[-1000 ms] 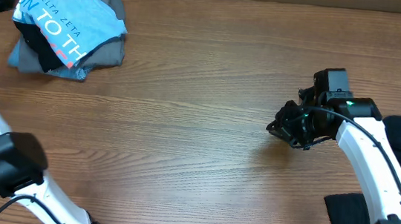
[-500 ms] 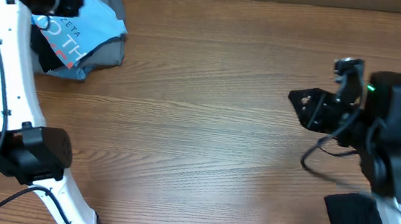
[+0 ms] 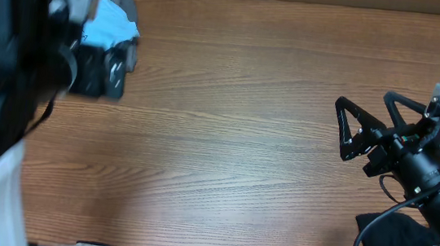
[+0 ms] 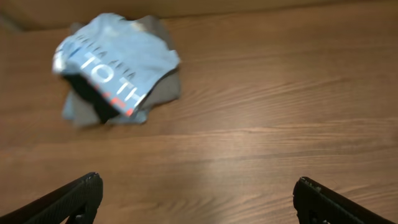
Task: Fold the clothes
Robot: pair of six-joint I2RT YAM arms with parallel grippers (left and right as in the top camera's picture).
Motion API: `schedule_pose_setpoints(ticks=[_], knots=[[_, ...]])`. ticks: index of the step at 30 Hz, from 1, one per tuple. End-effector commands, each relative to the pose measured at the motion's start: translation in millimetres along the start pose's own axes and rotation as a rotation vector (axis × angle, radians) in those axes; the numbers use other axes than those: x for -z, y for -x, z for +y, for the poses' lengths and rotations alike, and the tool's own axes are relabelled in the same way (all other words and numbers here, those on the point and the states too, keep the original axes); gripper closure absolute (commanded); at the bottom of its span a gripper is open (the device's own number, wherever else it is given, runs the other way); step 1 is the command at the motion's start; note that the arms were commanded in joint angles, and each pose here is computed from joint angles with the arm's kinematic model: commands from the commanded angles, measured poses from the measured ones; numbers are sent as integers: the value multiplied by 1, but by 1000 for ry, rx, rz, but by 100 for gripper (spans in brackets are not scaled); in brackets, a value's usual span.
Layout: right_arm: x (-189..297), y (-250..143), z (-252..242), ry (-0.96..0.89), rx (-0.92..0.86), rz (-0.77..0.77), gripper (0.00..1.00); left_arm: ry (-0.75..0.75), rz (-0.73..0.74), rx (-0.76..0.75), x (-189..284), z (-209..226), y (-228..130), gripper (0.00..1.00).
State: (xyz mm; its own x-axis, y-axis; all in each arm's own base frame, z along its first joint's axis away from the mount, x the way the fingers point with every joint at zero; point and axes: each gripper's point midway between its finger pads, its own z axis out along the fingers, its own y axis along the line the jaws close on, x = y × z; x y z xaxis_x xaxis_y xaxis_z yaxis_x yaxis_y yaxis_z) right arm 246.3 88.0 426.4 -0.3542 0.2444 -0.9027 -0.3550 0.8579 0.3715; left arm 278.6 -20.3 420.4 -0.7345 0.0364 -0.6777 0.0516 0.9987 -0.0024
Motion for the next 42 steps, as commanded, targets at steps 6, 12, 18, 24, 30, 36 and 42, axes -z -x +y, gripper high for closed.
schedule_pose_setpoints(ticks=[6, 12, 18, 24, 30, 36, 42], knots=[[3, 2, -2, -20, 4, 2, 0, 25, -158, 76, 67, 6, -22, 0], [3, 2, -2, -20, 4, 2, 0, 9, -287, 105, 100, 7, -21, 0], [4, -19, -7, -42, -30, 85, 0, 12, -250, 102, 101, 7, -34, 0], [10, -54, -16, -86, -84, 224, 0, 13, -247, 102, 100, 7, -34, 0], [17, -79, -22, -121, -122, 323, 0, 13, -247, 102, 100, 7, -34, 0], [17, -55, -40, -196, 85, 183, 0, 13, -247, 102, 100, 7, -34, 0], [18, -61, -52, -187, 349, -12, 0, 13, -247, 102, 100, 7, -34, 0]])
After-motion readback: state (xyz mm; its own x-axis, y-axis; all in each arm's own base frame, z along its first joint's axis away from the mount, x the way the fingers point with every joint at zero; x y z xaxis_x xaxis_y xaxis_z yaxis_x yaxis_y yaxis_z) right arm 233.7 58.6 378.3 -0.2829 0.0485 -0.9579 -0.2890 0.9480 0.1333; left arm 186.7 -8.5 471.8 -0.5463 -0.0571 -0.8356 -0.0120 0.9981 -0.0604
